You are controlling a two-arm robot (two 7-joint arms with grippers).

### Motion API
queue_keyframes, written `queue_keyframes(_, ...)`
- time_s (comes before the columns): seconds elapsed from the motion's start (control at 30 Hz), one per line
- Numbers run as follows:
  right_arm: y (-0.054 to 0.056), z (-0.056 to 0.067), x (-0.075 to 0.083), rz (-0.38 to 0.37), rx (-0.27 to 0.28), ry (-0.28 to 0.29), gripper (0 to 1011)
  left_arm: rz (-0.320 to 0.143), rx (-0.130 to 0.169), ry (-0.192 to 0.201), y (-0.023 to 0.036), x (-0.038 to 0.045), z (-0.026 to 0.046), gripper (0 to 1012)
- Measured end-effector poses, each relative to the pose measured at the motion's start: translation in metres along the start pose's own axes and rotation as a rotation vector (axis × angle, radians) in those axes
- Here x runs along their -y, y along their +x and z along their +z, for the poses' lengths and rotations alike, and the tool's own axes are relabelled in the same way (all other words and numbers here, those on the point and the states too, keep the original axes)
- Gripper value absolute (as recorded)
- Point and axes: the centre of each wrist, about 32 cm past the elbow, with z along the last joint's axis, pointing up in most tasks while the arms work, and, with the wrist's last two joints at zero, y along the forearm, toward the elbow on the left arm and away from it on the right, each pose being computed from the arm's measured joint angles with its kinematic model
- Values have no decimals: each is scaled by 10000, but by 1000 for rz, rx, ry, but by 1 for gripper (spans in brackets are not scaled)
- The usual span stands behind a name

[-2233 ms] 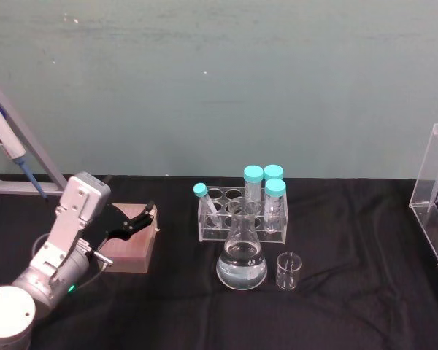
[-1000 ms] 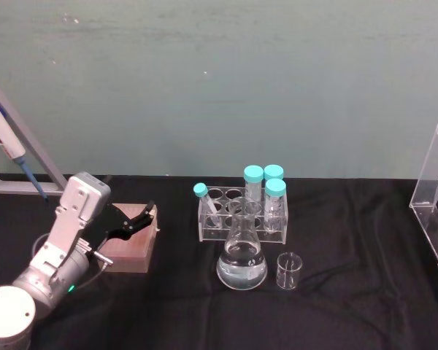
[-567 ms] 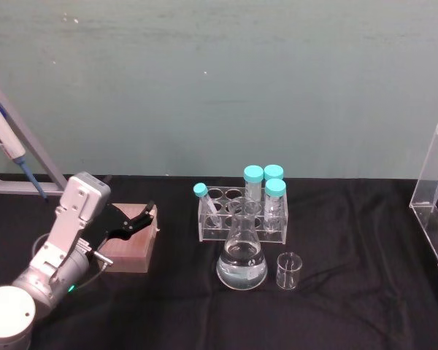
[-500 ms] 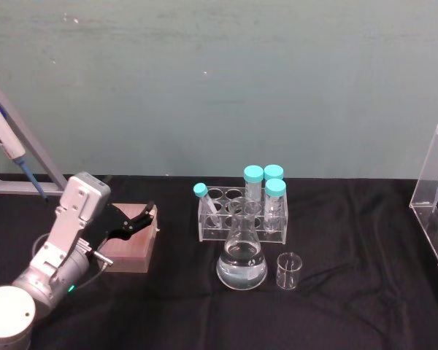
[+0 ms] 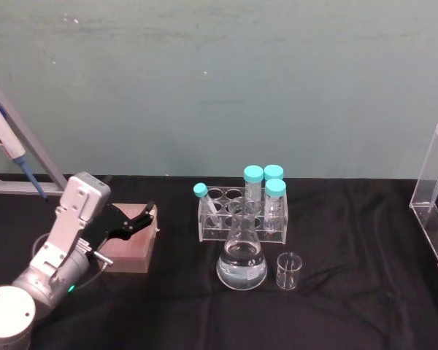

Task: Place the experimental apparatus aside using one hand.

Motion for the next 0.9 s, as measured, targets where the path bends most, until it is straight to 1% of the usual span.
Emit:
queue_keyframes(0.57, -71, 50, 39, -16, 38, 37, 1003, 0, 0, 0, 0, 0, 0, 1000)
queue_keyframes(0.8, -81, 74, 51, -28, 50, 51, 1003, 0, 0, 0, 0, 0, 0, 1000)
queue_keyframes(0.9, -88, 101, 60, -37, 65, 73, 1003, 0, 0, 0, 0, 0, 0, 1000)
